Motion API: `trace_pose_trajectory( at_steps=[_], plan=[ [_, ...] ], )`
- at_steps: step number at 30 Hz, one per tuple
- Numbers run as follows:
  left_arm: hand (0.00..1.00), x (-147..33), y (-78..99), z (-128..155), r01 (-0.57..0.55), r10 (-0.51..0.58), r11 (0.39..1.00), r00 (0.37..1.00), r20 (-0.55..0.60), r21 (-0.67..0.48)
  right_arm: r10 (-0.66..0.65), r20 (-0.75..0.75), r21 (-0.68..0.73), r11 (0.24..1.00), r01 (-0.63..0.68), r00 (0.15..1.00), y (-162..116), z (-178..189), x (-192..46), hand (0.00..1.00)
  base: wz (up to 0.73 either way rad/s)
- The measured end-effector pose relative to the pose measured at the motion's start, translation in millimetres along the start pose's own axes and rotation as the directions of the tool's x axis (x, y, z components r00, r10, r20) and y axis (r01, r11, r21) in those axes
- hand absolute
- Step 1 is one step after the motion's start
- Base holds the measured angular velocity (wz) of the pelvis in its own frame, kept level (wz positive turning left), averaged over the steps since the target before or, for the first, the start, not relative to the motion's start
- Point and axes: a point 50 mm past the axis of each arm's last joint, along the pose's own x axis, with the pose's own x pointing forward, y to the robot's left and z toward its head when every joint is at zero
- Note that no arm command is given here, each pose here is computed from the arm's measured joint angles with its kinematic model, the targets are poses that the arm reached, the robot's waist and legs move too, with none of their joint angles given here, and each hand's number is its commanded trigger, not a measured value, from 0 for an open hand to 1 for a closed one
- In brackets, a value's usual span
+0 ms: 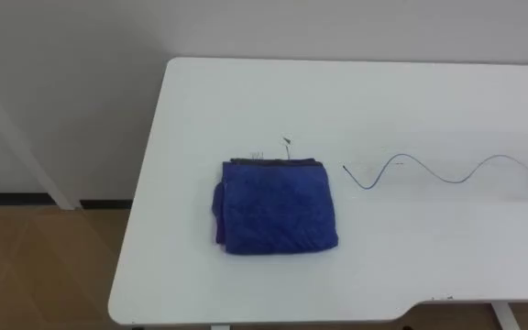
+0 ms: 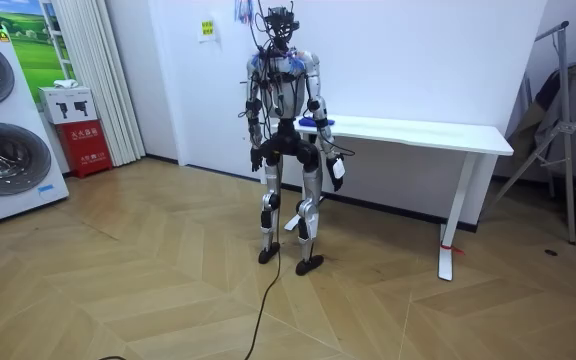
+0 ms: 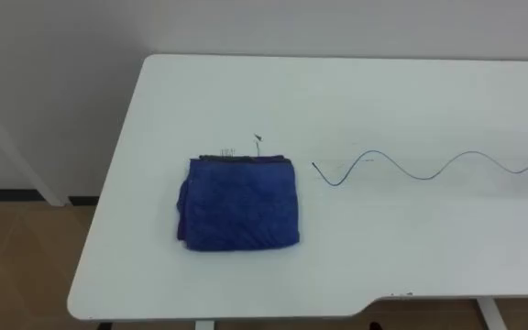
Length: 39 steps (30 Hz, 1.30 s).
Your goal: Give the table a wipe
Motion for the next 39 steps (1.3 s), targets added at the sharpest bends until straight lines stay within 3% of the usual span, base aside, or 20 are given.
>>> trace_pose_trajectory(
  at_steps=[20,26,29,32,37,39],
  plan=[
    [0.0,-1.6,0.9,-6.6,-0.002,0.001,0.999,1.0,-0.024,-0.035,0.018,-0.008,0.029,0.999,-0.018,1.0,1.3,-2.1,-0.3,0.0,0.0],
    [0.0,-3.6,6.0,-16.2,-0.031,0.027,0.998,0.998,-0.064,-0.056,-0.056,-0.077,0.192,0.979,0.07,0.995,-8.3,-17.9,-2.9,0.0,0.02],
    [0.0,-4.8,11.5,-24.3,-0.058,0.049,0.995,0.993,-0.109,-0.081,-0.115,-0.144,0.341,0.927,0.158,0.983,-19.4,-31.1,-6.3,0.0,0.0],
    [0.0,-5.7,21.5,-31.9,-0.12,0.099,0.984,0.982,-0.16,-0.128,-0.187,-0.22,0.492,0.826,0.274,0.957,-32.5,-43.3,-10.8,0.0,0.0],
    [0.0,-8.0,35.4,-41.9,-0.2,0.165,0.967,0.963,-0.213,-0.159,-0.287,-0.339,0.699,0.56,0.444,0.896,-60.7,-49.8,-17.4,0.0,-0.05],
    [0.0,-8.1,40.5,-41.2,-0.211,0.181,0.968,0.963,-0.202,-0.138,-0.336,-0.362,0.712,0.503,0.49,0.87,-75.2,-45.1,-19.5,0.0,-0.12]
  ],
)
